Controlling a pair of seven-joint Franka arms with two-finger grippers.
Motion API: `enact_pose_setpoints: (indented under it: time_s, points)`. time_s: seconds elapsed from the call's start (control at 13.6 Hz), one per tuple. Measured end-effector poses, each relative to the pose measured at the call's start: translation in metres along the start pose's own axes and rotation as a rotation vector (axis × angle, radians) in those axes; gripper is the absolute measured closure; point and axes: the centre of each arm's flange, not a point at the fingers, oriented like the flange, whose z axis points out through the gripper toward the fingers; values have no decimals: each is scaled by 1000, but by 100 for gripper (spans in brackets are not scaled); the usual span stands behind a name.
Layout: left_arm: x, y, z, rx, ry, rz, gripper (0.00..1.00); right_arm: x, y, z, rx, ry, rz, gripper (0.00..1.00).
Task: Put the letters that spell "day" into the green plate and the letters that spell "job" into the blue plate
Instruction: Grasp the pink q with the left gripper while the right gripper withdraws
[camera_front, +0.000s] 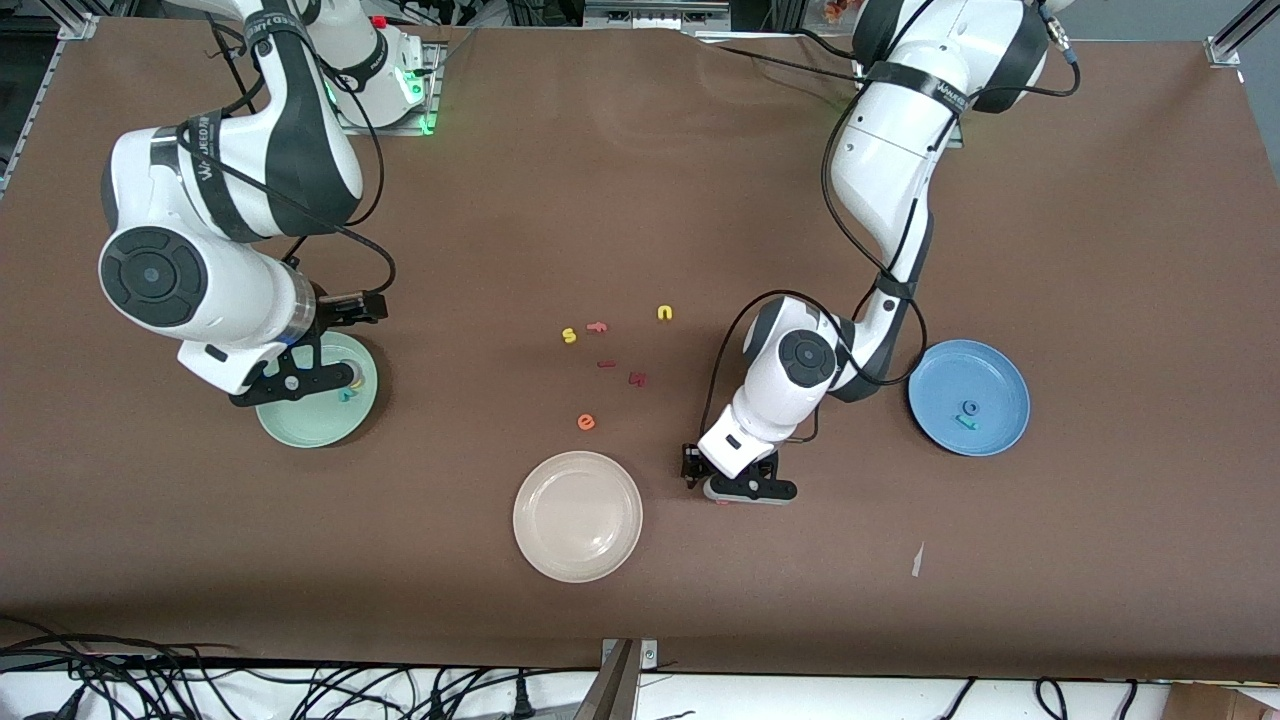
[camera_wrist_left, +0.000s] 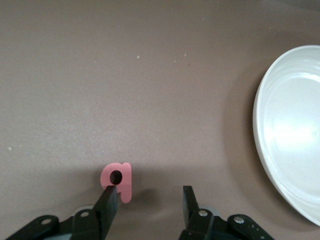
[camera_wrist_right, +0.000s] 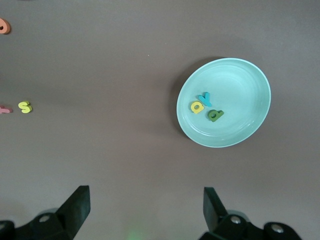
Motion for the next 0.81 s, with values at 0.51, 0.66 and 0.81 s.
enact_pose_setpoints:
  time_s: [0.51,0.66,0.81]
  points:
    - [20,-17,-11,35,42,17,38,-14,-5,-31,-40,49,-30,0]
    - [16,-15,-7,37,36,24,38,-27,-5,-53,-66,85,-51,0]
    - [9,-8,-1,37,26,35,38,-38,-1,-71,-85,117,-64,0]
